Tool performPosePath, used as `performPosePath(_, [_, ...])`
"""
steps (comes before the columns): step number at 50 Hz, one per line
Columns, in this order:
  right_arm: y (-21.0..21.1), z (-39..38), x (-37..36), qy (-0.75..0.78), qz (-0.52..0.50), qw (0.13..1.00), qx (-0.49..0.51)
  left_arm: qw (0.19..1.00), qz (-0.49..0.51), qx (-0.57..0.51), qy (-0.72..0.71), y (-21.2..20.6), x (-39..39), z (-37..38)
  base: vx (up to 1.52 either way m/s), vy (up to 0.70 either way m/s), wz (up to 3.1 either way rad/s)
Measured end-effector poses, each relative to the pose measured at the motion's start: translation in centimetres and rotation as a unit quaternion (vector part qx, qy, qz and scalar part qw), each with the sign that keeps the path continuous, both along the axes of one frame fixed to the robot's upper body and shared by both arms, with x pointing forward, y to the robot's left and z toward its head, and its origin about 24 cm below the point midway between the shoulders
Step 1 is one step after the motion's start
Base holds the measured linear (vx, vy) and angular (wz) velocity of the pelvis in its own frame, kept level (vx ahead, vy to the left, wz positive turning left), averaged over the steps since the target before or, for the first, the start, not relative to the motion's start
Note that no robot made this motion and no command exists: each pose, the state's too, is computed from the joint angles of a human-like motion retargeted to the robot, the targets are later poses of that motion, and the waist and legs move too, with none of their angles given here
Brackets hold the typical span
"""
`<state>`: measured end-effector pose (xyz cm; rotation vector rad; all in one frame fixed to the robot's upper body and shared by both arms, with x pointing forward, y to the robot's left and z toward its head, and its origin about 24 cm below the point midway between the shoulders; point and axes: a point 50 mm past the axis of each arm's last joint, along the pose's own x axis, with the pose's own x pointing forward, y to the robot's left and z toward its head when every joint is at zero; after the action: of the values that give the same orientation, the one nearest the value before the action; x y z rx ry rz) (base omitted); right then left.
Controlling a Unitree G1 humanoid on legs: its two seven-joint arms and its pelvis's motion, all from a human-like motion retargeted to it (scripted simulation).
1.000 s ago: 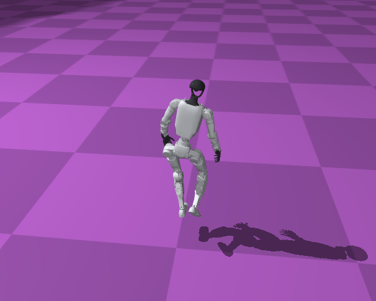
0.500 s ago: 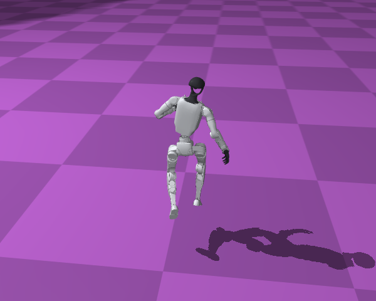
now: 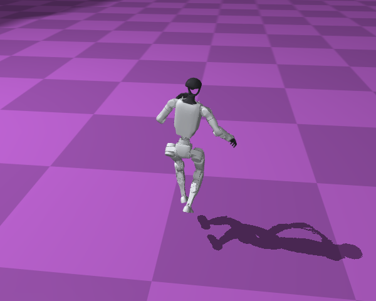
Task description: Static pose
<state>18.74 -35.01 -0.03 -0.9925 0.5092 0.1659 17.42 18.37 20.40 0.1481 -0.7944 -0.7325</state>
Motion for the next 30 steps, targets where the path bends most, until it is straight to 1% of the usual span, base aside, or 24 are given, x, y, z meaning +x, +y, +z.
performPosePath(3, [-0.7,-0.2,-0.8,0.024,0.001,0.999,-0.021,0.998,0.047,0.005,0.045,0.8,0.7,-1.5,0.47,-0.06,0.36])
performPosePath(5, [-1.6,-0.3,-1.6,0.041,-0.016,0.999,-0.031,0.995,0.073,0.006,0.073,1.2,1.0,-2.5,0.51,-0.06,-0.26])
performPosePath(8, [-3.2,-0.8,-3.2,0.065,-0.064,0.995,-0.03,0.992,0.09,0.002,0.091,1.6,1.3,-3.3,0.56,-0.04,-0.65])
performPosePath(10, [-3.8,-1.6,-4.5,0.077,-0.104,0.992,-0.007,0.991,0.094,0.0,0.09,1.6,1.7,-3.5,0.6,-0.01,-0.6])
performPosePath(13, [-3.8,-3.9,-7.1,0.116,-0.16,0.979,0.043,0.992,0.064,-0.005,0.107,0.8,2.6,-4.3,0.67,0.0,-0.12])
performPosePath(16, [-2.7,-6.4,-9.8,0.165,-0.193,0.963,0.088,0.991,0.017,-0.003,0.13,-0.5,2.9,-5.2,0.74,-0.06,0.52])
performPosePath(20, [-1.2,-8.7,-13.4,0.227,-0.221,0.94,0.127,0.986,-0.072,0.004,0.147,-2.3,2.3,-5.6,0.77,-0.11,0.33])
performPosePath(25, [-1.0,-9.5,-17.3,0.279,-0.267,0.906,0.171,0.974,-0.186,0.023,0.131,-3.8,1.0,-4.2,0.74,-0.12,-0.6])
performPosePath(30, [-1.9,-9.4,-19.8,0.325,-0.302,0.88,0.171,0.971,-0.212,0.042,0.104,-3.7,0.6,-2.7,0.66,-0.14,0.17])
